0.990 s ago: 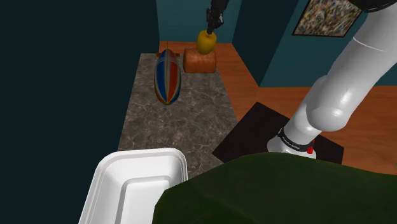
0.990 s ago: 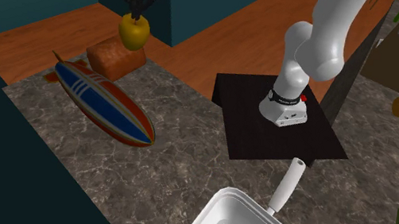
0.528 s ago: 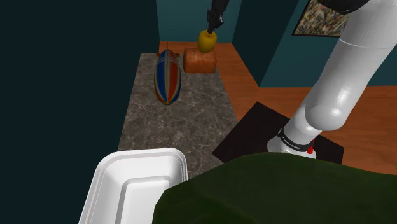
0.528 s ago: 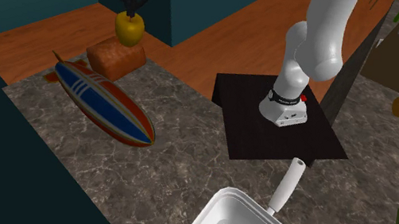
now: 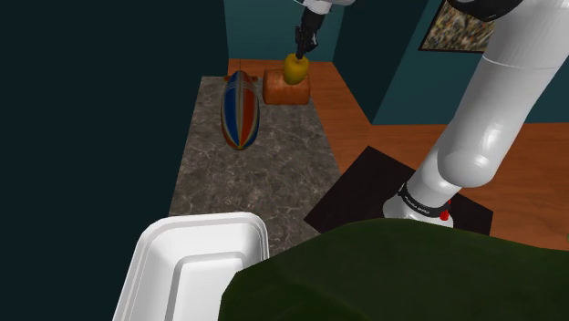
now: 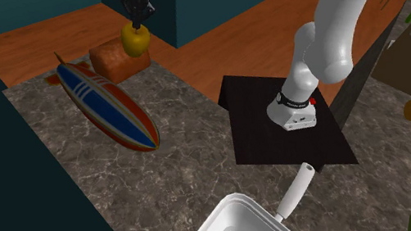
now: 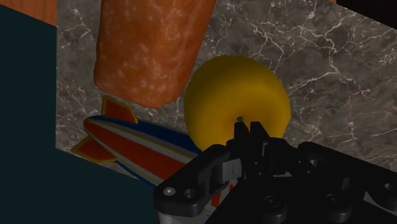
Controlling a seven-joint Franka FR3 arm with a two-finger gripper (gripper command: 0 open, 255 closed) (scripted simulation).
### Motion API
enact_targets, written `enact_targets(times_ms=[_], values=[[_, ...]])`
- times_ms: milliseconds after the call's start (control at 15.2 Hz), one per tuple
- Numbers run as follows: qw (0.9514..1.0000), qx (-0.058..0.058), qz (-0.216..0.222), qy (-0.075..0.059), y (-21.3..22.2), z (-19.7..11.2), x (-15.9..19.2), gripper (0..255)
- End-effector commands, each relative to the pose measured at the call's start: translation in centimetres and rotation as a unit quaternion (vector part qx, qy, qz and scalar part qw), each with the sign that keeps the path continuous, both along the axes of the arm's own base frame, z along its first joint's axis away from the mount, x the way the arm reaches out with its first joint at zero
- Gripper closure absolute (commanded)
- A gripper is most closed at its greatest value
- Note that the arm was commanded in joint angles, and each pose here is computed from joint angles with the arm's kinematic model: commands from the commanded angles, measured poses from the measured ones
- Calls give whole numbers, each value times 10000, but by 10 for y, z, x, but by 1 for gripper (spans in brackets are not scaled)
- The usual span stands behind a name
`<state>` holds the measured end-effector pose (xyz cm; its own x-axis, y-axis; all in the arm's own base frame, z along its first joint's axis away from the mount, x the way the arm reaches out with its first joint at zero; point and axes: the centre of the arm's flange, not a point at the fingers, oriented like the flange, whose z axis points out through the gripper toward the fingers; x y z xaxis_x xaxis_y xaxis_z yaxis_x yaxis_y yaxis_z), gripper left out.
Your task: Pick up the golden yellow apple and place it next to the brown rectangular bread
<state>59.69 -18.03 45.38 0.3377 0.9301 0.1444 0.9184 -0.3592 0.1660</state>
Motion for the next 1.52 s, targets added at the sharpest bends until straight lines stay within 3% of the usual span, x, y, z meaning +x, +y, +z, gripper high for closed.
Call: enact_targets(times_ms=[0, 1452], values=[[10000, -1, -1, -4, 0, -10, 0, 255], [10000, -1, -1, -4, 0, -126, 0, 255]])
